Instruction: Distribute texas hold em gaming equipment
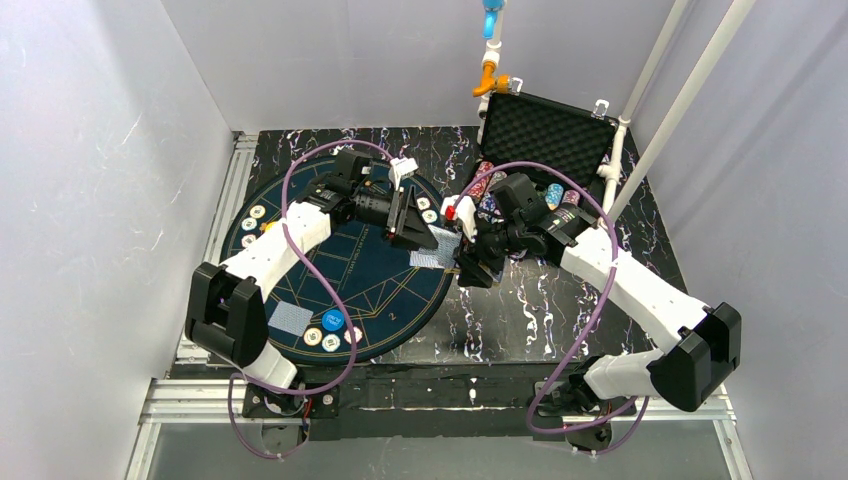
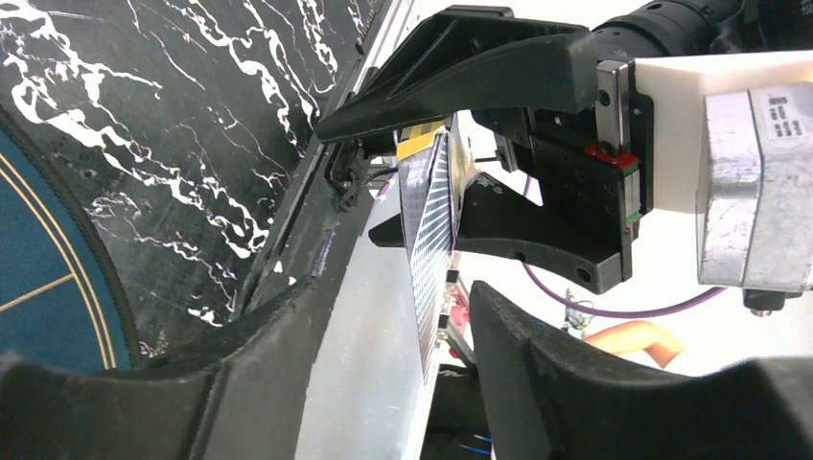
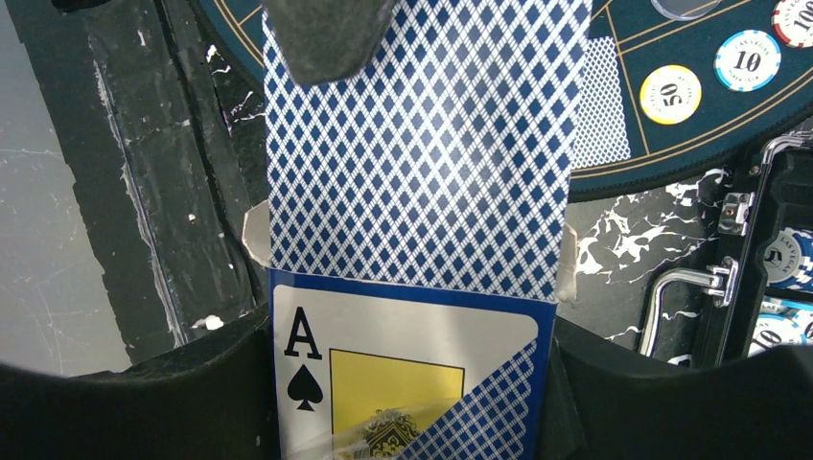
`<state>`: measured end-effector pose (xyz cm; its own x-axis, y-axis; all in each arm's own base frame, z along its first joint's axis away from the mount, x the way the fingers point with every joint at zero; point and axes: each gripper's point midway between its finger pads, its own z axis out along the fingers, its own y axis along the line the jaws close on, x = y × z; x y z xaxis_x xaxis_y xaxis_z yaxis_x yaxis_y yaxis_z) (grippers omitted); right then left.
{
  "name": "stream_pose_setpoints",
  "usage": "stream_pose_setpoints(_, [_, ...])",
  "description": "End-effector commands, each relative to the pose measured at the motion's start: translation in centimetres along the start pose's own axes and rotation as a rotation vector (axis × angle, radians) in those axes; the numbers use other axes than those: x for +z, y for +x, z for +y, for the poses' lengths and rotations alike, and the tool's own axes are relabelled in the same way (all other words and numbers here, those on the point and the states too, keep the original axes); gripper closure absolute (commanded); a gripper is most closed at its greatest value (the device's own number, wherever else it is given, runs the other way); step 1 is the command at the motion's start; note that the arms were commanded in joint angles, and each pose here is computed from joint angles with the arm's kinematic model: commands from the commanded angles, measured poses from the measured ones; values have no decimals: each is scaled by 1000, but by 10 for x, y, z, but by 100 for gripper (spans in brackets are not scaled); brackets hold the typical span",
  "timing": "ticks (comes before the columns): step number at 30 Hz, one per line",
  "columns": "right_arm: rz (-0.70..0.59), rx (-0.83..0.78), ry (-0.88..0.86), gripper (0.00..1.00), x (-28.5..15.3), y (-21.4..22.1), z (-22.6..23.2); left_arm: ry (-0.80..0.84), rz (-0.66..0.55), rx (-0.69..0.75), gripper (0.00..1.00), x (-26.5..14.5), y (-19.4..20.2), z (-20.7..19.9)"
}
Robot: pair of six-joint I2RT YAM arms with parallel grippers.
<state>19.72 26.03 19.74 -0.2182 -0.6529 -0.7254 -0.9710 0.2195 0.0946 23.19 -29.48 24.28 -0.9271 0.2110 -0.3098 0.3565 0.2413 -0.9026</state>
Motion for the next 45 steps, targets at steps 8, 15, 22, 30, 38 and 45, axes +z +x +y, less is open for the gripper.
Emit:
stream_pose_setpoints(8, [-114, -66, 2, 99, -10, -36, 2, 10, 0, 26, 61, 2, -6, -16])
stream_pose_setpoints(15, [-104, -61, 6, 99, -11, -29, 4, 20, -50, -32, 79, -20, -10, -11])
stream_pose_setpoints(22, [-94, -57, 8, 99, -11, -24, 5, 55, -64, -37, 100, -31, -11, -20])
stream_pose_setpoints(30, [-77, -55, 23, 99, -11, -15, 5, 56, -134, -92, 100, -61, -18, -12])
stream_pose_setpoints(38, [-78, -62, 22, 99, -13, -15, 6, -138, -59, -51, 100, -130, 17, 29])
stream_pose_setpoints(45, [-88, -68, 18, 99, -14, -18, 7, -233, -46, -156, 100, -208, 62, 78])
